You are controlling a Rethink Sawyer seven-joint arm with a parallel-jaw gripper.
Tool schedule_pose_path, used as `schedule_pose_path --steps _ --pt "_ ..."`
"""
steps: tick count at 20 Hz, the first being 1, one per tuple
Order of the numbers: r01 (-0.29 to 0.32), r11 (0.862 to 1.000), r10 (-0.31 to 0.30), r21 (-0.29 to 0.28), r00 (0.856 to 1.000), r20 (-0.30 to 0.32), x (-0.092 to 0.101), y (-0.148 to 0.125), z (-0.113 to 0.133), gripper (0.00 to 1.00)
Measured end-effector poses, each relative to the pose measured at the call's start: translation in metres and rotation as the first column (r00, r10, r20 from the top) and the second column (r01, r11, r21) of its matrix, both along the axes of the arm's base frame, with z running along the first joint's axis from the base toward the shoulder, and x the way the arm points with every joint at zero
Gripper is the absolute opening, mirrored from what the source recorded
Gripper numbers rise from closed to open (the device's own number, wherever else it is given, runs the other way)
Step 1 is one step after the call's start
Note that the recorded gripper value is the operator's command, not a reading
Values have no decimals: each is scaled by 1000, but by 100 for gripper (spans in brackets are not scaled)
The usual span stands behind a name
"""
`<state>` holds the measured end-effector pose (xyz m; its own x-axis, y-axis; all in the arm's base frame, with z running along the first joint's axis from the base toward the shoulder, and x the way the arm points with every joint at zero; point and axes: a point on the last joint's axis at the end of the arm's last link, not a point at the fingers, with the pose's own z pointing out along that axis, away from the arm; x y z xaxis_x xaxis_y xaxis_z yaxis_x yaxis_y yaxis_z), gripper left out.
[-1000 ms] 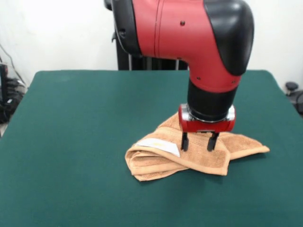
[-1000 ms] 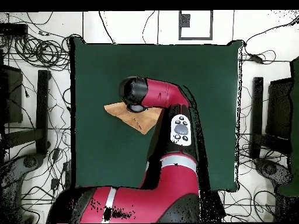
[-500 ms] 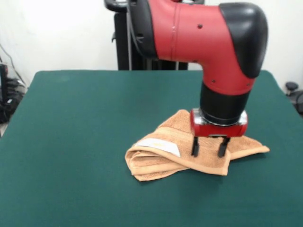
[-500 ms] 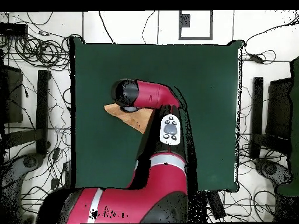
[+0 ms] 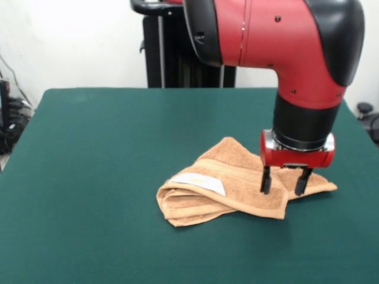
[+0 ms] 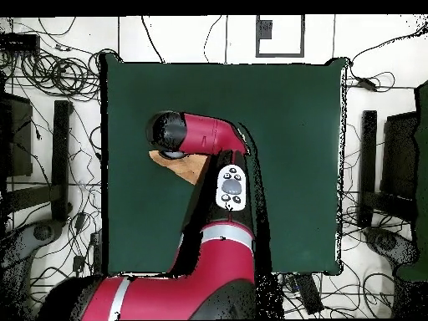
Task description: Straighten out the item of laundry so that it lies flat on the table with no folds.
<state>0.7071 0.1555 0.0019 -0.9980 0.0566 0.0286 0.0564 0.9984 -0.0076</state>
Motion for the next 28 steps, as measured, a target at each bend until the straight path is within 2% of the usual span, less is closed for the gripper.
schedule_pose_path --steps 11,16,22,28 --pt "44 999 -43 -12 996 76 2 -25 -12 100" --pt "53 998 -52 -16 995 86 -1 -31 -21 100" --pt "53 998 -51 -20 995 85 -6 -31 -32 100" --pt "53 998 -52 -18 996 68 -16 -14 -35 100"
